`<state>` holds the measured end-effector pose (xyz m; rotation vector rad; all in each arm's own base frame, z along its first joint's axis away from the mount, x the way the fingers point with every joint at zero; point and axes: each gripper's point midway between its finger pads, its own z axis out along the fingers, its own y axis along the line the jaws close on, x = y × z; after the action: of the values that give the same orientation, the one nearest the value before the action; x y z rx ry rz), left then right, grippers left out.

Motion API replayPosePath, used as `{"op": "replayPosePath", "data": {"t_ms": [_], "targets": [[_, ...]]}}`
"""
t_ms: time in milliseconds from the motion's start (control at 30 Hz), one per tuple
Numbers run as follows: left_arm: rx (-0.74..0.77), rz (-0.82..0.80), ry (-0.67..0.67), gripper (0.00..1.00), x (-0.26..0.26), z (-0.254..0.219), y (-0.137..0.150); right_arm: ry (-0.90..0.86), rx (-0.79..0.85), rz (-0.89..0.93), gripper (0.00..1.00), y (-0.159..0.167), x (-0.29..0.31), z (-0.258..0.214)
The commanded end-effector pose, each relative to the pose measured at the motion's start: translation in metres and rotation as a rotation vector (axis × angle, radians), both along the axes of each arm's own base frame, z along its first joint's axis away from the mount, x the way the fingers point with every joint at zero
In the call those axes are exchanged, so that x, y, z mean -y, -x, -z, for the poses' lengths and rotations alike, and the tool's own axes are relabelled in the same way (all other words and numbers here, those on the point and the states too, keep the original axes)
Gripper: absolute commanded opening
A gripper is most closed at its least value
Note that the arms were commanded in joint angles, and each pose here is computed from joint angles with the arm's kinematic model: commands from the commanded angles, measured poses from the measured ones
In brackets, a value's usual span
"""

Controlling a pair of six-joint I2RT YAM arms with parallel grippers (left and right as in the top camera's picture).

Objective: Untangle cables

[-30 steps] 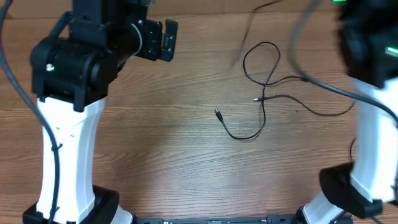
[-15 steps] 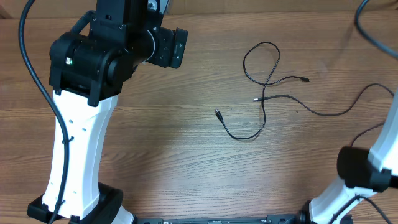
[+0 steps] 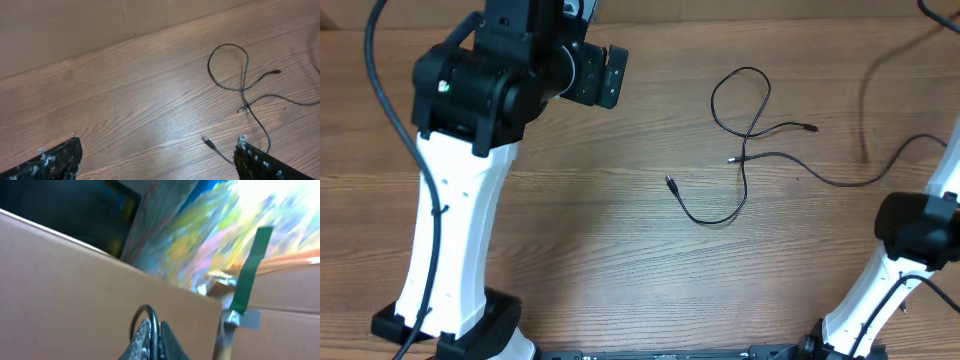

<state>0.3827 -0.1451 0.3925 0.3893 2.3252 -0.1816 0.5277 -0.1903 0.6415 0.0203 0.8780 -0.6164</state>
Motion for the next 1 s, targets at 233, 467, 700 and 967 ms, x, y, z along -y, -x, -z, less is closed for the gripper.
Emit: {"op": "replayPosePath", "data": {"t_ms": [233, 467, 700, 967], "targets": [[-0.127, 0.007, -0.030, 0.98, 0.017, 0.053, -0.028, 0.187, 0.047, 0.153, 0.04, 0.032, 0.071, 0.000], [-0.078, 0.015, -0.018, 0.97, 0.021, 0.045, -0.037, 0.133, -0.069, 0.167, 0.04, 0.031, 0.113, 0.024], [-0.083, 0.019, -0.024, 0.97, 0.021, 0.046, -0.036, -0.117, -0.330, 0.128, 0.04, -0.011, 0.173, 0.125], [-0.113, 0.025, -0.034, 0.96, 0.021, 0.051, -0.029, -0.569, -0.598, 0.025, 0.04, -0.059, 0.208, 0.296]]}}
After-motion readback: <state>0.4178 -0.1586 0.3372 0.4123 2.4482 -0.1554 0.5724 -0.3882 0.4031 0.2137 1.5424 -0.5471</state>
